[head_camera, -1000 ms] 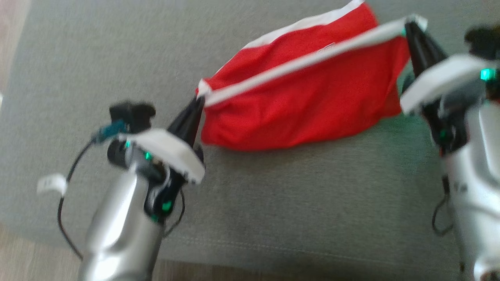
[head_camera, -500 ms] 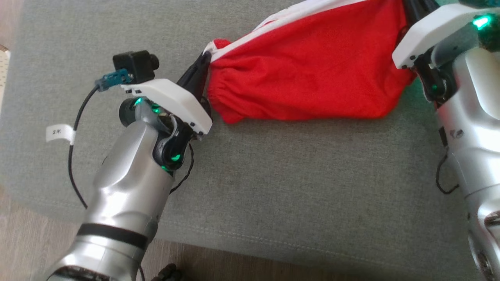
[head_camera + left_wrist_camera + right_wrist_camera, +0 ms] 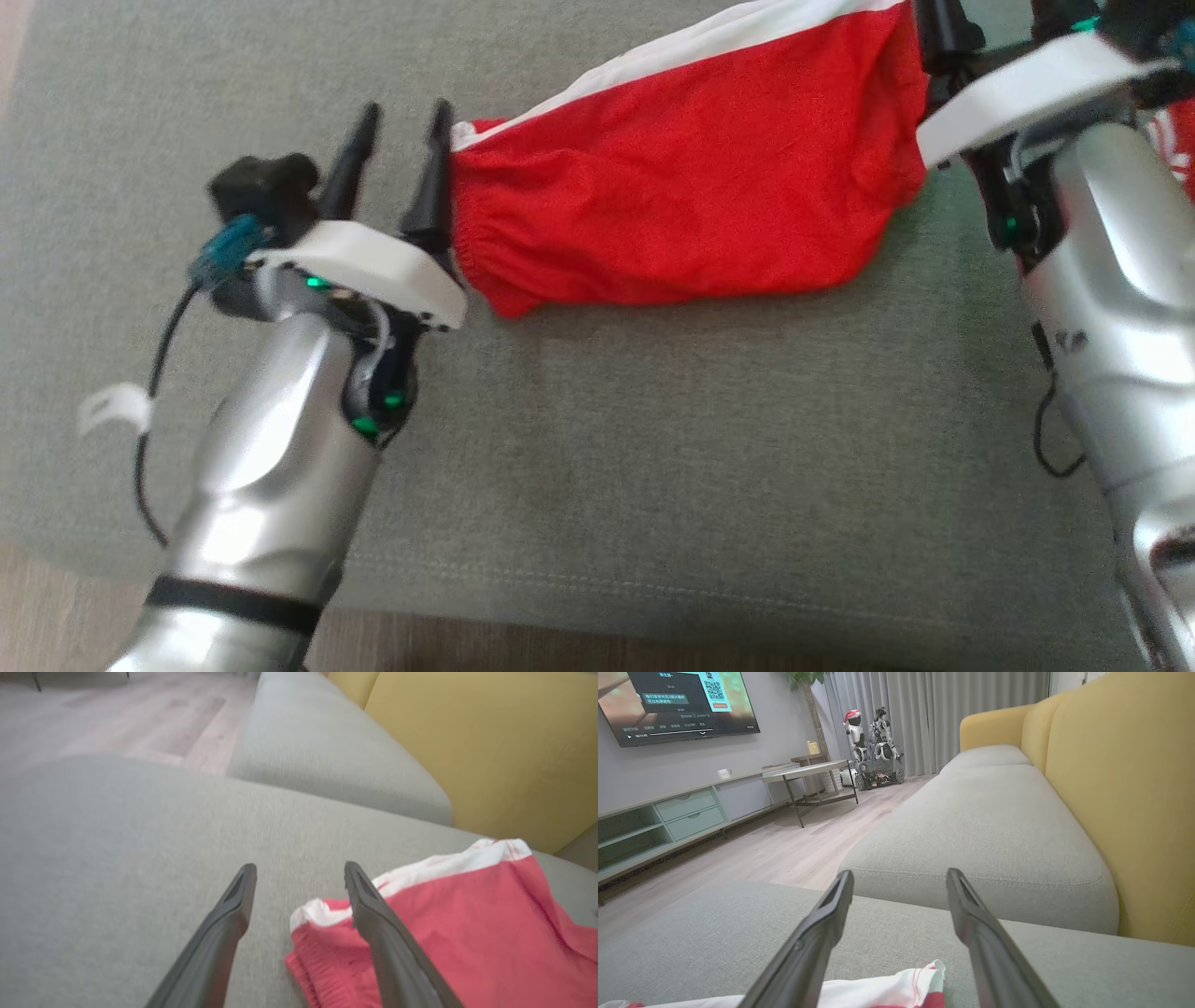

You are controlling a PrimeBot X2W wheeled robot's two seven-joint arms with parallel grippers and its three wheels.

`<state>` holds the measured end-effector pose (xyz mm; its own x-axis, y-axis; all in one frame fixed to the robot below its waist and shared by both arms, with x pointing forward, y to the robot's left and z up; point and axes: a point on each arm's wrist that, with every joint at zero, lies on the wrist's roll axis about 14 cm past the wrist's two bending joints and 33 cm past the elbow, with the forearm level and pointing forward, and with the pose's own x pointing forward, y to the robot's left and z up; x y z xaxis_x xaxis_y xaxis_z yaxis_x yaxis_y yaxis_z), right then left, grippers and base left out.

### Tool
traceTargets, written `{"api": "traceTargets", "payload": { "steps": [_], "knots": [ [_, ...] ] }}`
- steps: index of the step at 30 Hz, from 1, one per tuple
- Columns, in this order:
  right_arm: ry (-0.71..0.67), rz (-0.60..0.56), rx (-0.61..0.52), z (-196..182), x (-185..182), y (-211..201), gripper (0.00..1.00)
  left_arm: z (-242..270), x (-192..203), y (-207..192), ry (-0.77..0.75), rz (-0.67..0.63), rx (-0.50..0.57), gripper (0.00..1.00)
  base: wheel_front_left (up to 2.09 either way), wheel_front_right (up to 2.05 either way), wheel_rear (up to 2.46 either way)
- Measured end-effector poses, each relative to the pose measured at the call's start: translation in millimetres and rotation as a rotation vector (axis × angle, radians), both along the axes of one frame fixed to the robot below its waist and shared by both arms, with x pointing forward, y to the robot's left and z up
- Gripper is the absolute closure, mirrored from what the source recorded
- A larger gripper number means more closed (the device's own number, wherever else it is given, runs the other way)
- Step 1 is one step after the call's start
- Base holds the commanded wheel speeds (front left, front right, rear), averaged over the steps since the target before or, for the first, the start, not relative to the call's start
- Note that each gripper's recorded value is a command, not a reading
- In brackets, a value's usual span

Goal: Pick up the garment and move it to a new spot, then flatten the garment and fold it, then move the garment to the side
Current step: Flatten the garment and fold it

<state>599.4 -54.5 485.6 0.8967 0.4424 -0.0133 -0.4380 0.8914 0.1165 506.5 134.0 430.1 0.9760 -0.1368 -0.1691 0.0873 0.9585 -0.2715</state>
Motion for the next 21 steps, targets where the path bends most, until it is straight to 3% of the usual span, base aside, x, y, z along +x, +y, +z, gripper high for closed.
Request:
{"api": "traceTargets", "payload": {
  "steps": [7, 21],
  "knots": [
    [-0.031, -0.066, 0.001, 1.4, -38.5, -34.7, 0.00, 56.7, -11.7, 2.8, -0.212, 0.028, 0.099, 0.00, 0.00, 0.00, 0.00],
    [0.052, -0.159, -0.032, -14.5, -102.8, -64.8, 0.00, 36.8, -53.0, 6.8, -0.157, 0.034, 0.136, 0.00, 0.00, 0.00, 0.00]
  ]
}}
